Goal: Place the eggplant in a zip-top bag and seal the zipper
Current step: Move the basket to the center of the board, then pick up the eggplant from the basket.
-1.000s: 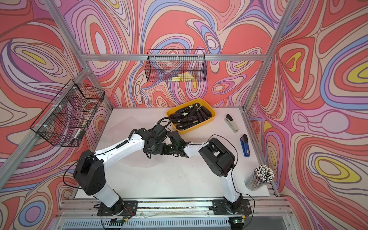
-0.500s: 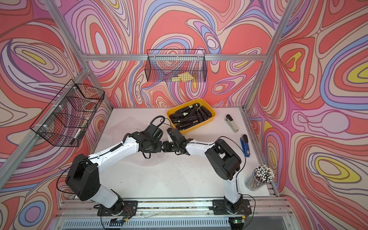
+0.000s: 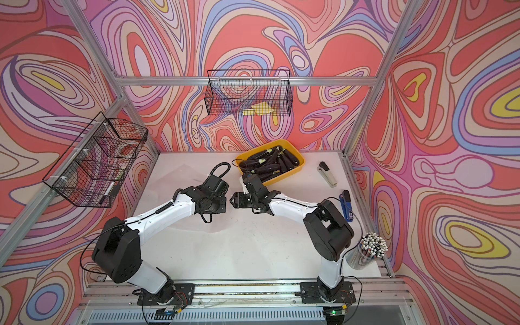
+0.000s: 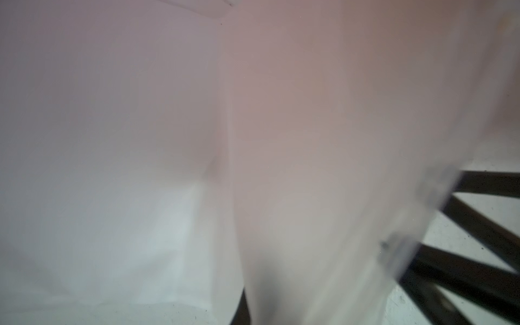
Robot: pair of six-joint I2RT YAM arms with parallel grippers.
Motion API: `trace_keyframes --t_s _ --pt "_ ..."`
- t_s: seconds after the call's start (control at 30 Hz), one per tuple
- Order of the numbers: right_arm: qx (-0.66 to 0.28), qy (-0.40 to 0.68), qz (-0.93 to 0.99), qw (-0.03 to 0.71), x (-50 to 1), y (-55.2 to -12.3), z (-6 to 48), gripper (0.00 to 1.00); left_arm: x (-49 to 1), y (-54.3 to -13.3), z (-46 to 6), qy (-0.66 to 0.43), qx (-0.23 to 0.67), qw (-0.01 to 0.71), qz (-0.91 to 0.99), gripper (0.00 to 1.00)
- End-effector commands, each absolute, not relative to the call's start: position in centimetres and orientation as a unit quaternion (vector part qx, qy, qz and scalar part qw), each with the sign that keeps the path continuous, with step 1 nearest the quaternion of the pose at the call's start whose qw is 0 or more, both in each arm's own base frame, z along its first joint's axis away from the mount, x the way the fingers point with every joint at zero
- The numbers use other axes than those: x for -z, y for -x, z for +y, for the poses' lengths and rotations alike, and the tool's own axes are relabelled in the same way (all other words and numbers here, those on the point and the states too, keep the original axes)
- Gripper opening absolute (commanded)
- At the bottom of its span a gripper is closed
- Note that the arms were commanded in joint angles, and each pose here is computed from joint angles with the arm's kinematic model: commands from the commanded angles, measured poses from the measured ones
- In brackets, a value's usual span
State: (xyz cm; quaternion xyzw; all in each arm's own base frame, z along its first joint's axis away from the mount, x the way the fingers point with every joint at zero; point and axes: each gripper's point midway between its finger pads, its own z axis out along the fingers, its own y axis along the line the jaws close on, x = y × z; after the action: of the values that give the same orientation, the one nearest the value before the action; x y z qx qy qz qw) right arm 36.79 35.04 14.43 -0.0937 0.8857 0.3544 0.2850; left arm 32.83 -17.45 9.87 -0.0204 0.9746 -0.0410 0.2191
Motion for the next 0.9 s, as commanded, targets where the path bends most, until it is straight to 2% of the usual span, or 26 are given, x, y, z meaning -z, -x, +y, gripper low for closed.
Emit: trace_keyframes --t_s 0.0,0.1,0.2,0.3,0.43,0.6,0.77,0.87 --pt "-0.391 0.07 0.846 0.356 -21.6 -40.3 33.4 0.6 -8.8 -33.4 -17.9 0.026 0.048 0.215 0.975 0.0" --pt "-0.339 0.075 0.852 0.391 -22.7 -44.0 30.4 0.6 -8.9 -34.0 -18.5 0.025 0.057 0.216 0.974 0.0" --pt "-0.221 0.113 0.884 0.396 -19.2 -48.4 26.9 0.61 -9.1 -34.6 -19.0 0.018 0.06 0.215 0.975 0.0" --pt "-0.139 0.206 0.883 0.398 -16.8 -51.3 25.1 0.63 -9.3 -35.1 -19.2 0.014 0.066 0.212 0.975 0.0" --pt "-0.064 0.331 0.854 0.397 -13.8 -53.5 24.8 0.67 -9.3 -35.6 -19.2 0.013 0.073 0.197 0.978 0.0" --pt "-0.06 0.425 0.813 0.394 -12.5 -54.3 25.9 0.72 -9.7 -36.0 -19.0 0.006 0.076 0.19 0.979 0.0" --pt "0.008 0.462 0.805 0.371 -10.0 -55.7 24.6 0.76 -10.4 -36.1 -18.8 0.006 0.08 0.192 0.978 0.0" --pt "0.069 0.445 0.808 0.379 -9.0 -57.6 22.7 0.76 -10.7 -36.1 -18.7 0.008 0.082 0.194 0.978 0.0"
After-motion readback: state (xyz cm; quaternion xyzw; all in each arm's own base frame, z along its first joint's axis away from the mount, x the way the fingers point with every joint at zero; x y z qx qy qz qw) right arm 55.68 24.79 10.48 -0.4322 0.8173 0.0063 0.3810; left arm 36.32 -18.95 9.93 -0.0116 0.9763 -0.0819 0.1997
